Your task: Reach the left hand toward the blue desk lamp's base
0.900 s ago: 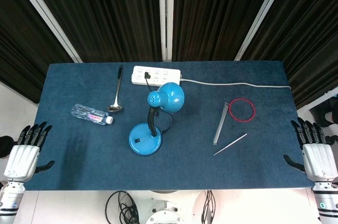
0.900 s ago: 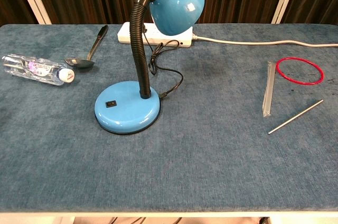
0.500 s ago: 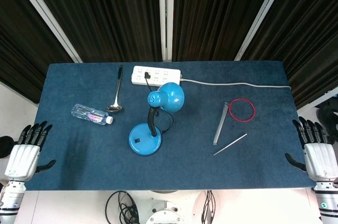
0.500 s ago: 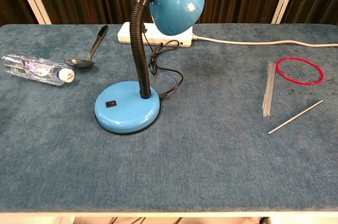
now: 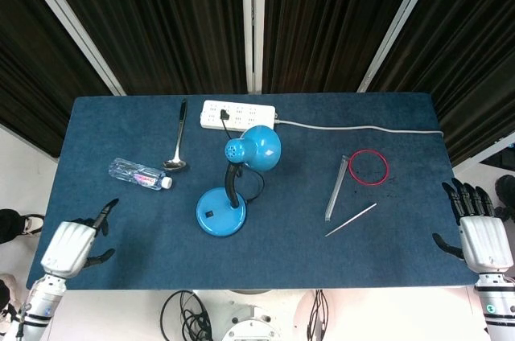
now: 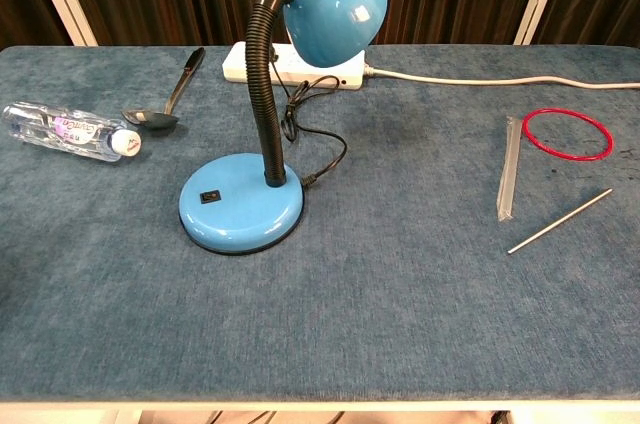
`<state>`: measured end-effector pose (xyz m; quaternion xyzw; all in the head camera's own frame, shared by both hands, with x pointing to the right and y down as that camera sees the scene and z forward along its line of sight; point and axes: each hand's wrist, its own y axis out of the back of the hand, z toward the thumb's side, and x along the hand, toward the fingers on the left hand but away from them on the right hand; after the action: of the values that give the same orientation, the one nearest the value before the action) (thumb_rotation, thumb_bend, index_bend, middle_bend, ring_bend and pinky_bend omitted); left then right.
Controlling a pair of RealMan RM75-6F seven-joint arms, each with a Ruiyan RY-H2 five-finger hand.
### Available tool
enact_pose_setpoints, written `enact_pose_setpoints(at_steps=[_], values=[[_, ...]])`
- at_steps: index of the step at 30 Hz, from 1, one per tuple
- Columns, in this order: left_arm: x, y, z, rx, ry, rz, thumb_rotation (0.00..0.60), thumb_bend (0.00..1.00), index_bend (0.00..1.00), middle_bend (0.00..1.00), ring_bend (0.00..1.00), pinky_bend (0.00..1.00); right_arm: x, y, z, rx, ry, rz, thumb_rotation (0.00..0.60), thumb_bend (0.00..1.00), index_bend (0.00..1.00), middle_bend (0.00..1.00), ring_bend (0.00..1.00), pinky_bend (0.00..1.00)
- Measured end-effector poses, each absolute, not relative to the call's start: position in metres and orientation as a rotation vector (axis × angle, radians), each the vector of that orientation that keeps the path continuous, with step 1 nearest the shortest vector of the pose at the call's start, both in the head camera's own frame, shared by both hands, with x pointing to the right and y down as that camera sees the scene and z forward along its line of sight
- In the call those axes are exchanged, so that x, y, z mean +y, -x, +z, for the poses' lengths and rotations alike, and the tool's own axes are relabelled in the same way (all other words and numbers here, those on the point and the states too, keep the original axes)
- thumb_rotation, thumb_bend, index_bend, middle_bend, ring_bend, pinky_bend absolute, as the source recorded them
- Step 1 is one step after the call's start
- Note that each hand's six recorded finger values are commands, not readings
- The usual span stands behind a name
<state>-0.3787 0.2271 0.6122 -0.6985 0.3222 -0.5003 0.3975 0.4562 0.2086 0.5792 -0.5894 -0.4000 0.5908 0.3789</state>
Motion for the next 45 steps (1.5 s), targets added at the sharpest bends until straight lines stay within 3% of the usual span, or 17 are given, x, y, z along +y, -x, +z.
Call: enact_pose_setpoints(at_steps=[10, 23, 45], values=[[0.224, 0.3, 0.645, 0.567, 1.853, -1.125, 0.6, 0.35, 0.07, 0.77, 0.75, 0.78, 0.21, -0.449, 0.574, -1.03, 1.511, 1.484, 0.6, 0.12, 0.0, 0.0, 0.0, 0.0], [0.211, 0.231, 0.709, 0.38, 1.976, -1.207, 0.6, 0.38, 0.06, 0.78, 0.75, 0.78, 0.213, -0.468, 0.569, -1.062, 1.494, 1.527, 0.6, 0.14, 0.0, 0.0, 0.0, 0.0], [0.216, 0.232, 0.715, 0.36, 1.967, -1.257, 0.6, 0.38, 0.18, 0.78, 0.75, 0.79, 0.214, -0.473, 0.576, -1.053, 1.502, 1.555, 0.6, 0.14, 0.0, 0.0, 0.0, 0.0]])
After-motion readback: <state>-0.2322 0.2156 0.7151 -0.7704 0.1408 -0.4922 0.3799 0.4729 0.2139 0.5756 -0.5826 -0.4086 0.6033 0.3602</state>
